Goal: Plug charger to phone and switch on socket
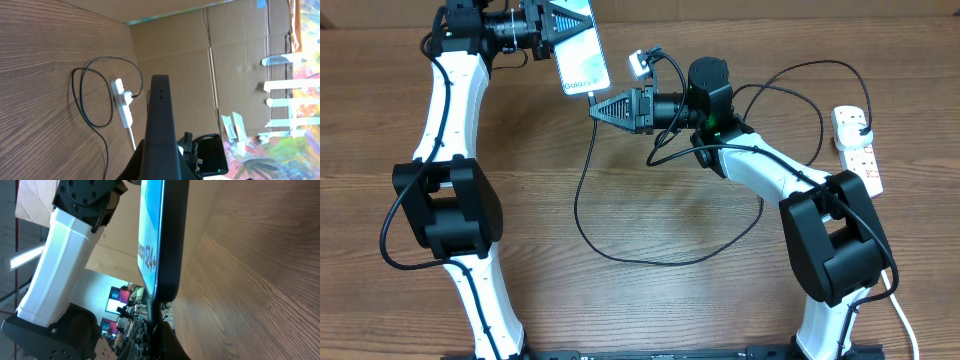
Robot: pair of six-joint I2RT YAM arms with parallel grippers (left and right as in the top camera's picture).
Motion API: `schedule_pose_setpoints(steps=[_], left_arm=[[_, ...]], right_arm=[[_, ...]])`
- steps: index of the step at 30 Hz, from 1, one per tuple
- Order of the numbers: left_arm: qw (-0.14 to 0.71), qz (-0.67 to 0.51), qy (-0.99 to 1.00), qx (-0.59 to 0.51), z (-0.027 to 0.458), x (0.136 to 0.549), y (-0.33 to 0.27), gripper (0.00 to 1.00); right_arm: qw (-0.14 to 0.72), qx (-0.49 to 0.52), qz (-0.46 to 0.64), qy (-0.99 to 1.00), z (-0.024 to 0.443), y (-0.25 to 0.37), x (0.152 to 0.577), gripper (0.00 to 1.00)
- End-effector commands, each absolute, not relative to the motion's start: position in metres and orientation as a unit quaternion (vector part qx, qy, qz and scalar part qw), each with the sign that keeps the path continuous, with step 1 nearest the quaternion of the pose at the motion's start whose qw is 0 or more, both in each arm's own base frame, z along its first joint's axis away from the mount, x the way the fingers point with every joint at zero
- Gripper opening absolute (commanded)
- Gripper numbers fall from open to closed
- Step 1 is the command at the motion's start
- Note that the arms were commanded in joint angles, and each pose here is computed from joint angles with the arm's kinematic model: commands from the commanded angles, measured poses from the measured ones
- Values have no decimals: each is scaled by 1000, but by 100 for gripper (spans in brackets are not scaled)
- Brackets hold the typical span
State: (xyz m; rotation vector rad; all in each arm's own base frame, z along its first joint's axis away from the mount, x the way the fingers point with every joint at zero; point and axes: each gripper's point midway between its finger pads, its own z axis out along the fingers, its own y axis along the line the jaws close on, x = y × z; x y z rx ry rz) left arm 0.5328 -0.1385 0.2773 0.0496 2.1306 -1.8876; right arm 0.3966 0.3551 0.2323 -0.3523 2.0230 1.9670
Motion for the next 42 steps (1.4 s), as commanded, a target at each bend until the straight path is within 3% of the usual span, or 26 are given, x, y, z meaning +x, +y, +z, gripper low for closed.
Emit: schedule_pose_setpoints(steps=[1,30,42], left_arm=[[157,-661,732,56,286,526,-148,4],[135,-660,739,20,283,529,-150,4],[143,-676,719,79,291,516,-154,4]], right_arm=[[163,-119,684,701,237,354,403,4],[164,-119,684,701,237,354,403,4],[163,-99,684,704,237,354,408,4]])
